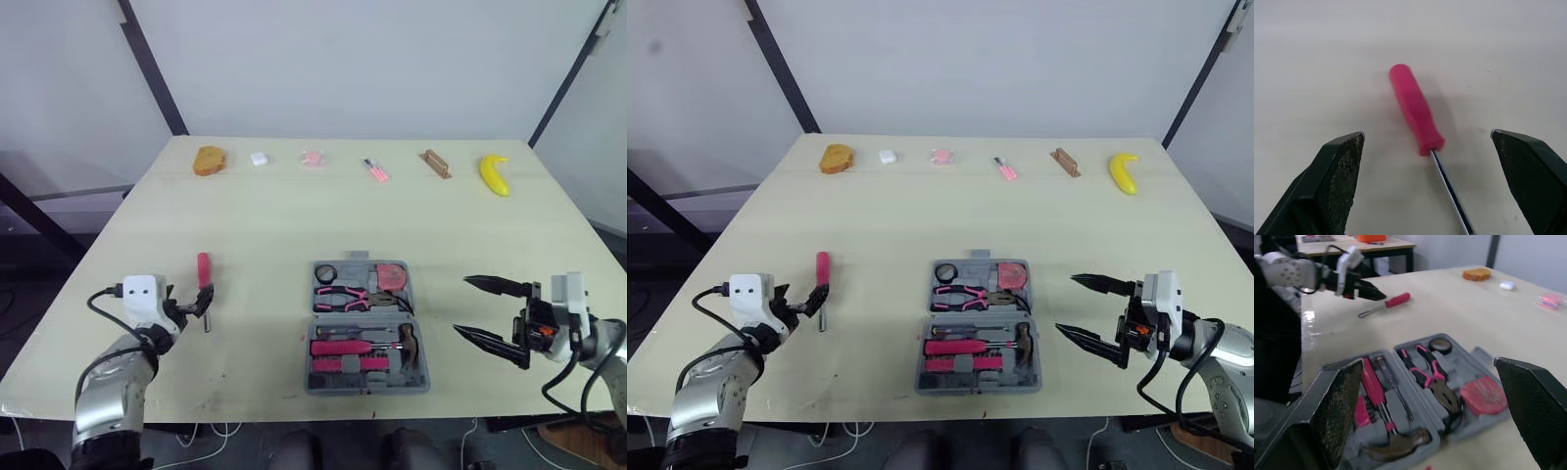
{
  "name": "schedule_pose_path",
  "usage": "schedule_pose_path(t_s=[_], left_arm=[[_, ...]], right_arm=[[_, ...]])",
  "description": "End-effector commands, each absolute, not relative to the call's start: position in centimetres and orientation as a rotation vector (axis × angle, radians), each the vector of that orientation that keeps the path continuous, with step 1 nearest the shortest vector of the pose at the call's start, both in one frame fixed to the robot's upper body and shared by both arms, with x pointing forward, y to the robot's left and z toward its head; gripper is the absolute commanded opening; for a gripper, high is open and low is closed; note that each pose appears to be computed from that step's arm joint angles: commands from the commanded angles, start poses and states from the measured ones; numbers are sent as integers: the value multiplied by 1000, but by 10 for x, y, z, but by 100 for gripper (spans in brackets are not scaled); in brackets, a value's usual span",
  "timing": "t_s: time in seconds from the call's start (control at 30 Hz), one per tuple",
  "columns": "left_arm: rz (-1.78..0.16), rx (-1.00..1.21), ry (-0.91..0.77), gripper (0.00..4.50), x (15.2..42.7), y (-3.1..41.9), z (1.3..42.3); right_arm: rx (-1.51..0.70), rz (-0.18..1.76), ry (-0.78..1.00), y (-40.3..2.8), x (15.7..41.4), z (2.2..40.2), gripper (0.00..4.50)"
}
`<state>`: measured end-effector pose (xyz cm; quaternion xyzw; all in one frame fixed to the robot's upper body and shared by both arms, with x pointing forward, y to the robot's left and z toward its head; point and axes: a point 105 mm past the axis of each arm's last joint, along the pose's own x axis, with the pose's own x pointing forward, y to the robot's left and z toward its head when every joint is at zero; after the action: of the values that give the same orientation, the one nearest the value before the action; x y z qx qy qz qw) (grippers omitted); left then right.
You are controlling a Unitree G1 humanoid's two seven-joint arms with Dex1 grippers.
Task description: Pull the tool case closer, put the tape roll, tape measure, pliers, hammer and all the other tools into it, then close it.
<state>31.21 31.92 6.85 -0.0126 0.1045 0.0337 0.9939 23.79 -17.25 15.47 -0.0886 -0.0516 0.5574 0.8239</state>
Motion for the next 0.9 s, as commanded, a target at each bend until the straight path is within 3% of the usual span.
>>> schedule_pose_path(t_s=[0.03,0.57,0.7,0.83,0.87,0.9], left_arm=[[107,-15,205,442,320,319,72],[219,-72,276,442,352,304,49],[246,-63,284,339,353,308,49],[257,-59,291,162,352,310,46],[255,-59,291,89,352,309,46],[252,-58,291,70,352,308,46]], right_arm=[[-221,1225,-155,-164,235,168,450],[-249,1210,-152,-169,238,164,450],[-248,1204,-157,-169,238,165,450],[-256,1198,-150,-171,239,161,450],[-256,1197,-151,-171,239,161,450],[-255,1197,-152,-171,239,161,450]])
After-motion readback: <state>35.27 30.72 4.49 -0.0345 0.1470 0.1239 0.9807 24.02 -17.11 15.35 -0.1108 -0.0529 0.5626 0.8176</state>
